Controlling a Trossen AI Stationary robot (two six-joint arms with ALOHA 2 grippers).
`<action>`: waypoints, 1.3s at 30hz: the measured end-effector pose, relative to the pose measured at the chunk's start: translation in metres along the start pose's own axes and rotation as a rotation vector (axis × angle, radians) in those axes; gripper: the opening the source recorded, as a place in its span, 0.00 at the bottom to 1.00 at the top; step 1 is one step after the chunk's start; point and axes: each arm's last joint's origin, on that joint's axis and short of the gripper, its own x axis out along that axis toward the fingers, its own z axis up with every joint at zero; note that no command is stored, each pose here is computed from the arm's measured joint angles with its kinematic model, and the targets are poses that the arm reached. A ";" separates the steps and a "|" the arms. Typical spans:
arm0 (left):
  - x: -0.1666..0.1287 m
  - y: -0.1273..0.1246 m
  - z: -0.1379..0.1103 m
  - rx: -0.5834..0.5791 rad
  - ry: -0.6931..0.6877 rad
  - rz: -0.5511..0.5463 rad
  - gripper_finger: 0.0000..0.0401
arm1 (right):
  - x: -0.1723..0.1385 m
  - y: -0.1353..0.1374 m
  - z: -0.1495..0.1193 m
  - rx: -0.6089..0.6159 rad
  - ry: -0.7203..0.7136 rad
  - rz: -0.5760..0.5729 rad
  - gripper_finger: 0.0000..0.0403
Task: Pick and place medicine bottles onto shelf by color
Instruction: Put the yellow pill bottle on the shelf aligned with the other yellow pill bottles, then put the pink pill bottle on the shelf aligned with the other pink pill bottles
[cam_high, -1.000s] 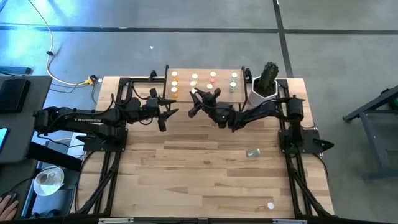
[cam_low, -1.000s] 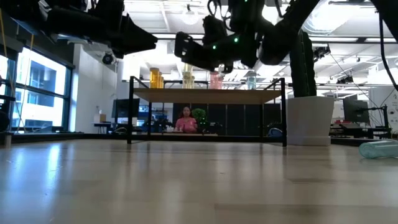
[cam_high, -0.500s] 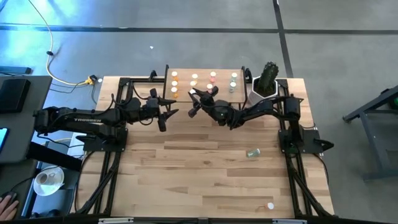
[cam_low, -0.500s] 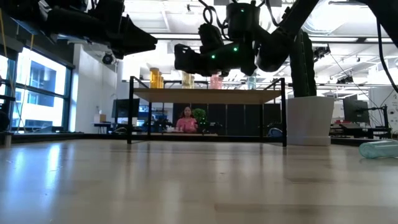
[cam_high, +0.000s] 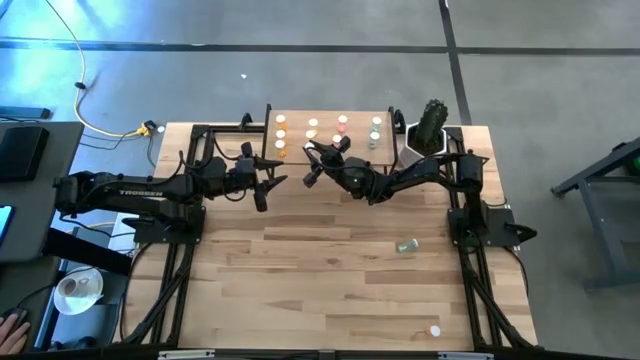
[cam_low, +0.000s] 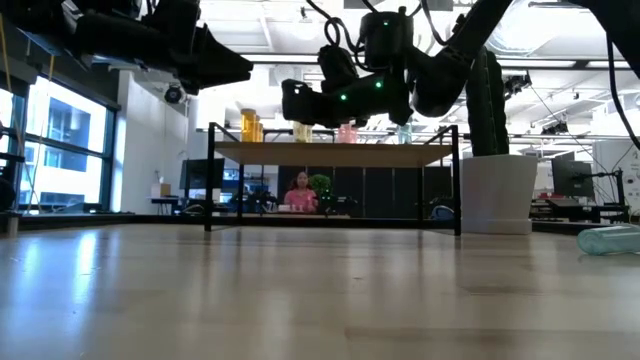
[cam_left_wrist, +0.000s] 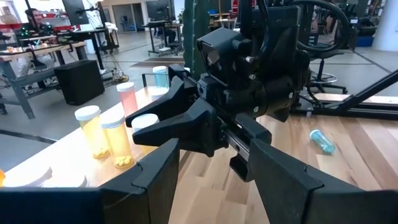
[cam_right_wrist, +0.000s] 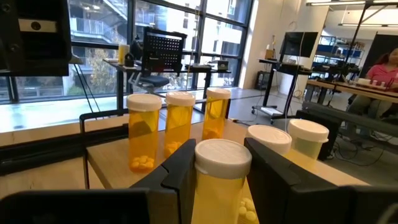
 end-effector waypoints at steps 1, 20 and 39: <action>0.000 0.000 0.000 0.000 0.001 0.000 0.46 | 0.000 0.000 0.000 0.002 0.000 0.000 0.27; 0.000 0.000 0.000 -0.002 0.004 -0.001 0.46 | 0.000 0.000 -0.001 0.044 0.008 0.001 0.27; 0.000 0.000 0.000 -0.002 0.004 -0.001 0.46 | -0.001 0.001 -0.002 0.040 0.014 -0.002 0.44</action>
